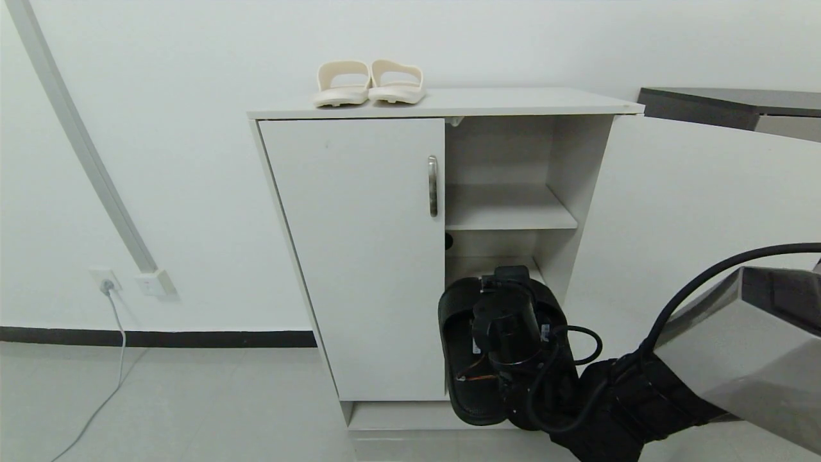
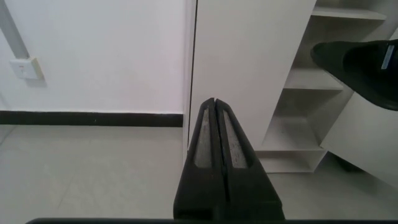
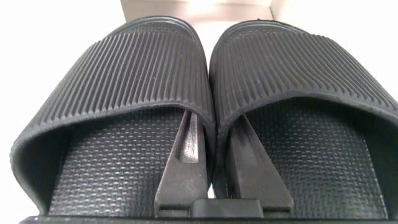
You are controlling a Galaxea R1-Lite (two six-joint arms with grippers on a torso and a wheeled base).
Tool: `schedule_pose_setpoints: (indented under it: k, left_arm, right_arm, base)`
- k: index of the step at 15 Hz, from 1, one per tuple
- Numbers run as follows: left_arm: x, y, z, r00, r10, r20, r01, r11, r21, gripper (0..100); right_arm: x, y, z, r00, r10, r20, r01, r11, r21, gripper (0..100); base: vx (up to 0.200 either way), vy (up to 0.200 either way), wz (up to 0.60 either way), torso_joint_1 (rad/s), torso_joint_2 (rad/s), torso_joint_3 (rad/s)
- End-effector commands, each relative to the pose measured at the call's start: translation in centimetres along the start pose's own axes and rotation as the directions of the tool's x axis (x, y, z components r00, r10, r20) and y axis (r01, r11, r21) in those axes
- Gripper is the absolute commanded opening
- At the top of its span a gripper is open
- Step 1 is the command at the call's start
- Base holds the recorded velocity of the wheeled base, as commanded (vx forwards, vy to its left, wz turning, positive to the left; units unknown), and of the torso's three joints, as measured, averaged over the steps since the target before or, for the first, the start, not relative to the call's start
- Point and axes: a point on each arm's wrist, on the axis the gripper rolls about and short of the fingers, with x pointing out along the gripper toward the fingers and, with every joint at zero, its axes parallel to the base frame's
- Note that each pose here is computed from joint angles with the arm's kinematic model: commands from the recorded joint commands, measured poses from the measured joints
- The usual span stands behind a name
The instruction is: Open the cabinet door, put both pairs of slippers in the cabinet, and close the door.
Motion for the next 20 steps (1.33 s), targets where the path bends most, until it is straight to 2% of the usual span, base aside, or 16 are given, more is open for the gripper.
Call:
schedule_pose_setpoints:
  k: [1,6,12,15,20]
  left_arm:
    - [0.0,0.0,0.0,1.000,0.000,-0.002,0.000,1.000,-0.002,0]
    - [0.0,0.0,0.0,1.000,0.000,-0.002,0.000,1.000,-0.003,0]
    - [0.0,0.0,0.0,1.000,0.001,-0.002,-0.001,1.000,-0.003,0]
    - [0.0,0.0,0.0,1.000,0.001,-0.002,-0.001,1.000,-0.003,0]
    - [0.0,0.0,0.0,1.000,0.001,-0.002,-0.001,1.000,-0.003,0]
  right_arm:
    - [0.2,0.1,-0.4,1.000,-0.001,-0.006,0.001,1.000,-0.008,0]
    - [1.6,-0.3,-1.6,0.999,-0.027,-0.019,0.027,1.000,-0.010,0]
    - [3.0,0.1,-3.5,0.996,0.092,-0.008,-0.091,0.995,0.028,0]
    - [3.1,0.2,-3.3,0.995,0.098,-0.001,-0.098,0.995,0.014,0]
    - [3.6,0.4,-4.8,0.995,0.103,-0.008,-0.103,0.995,-0.014,0]
  base:
    - [0.000,-0.200,0.00,-0.002,0.00,0.002]
    - [0.000,-0.200,0.00,0.000,0.00,0.004]
    - [0.000,0.000,0.00,0.000,0.00,0.000]
    - [0.000,0.000,0.00,0.000,0.00,0.000]
    - [0.000,0.000,0.00,0.000,0.00,0.000]
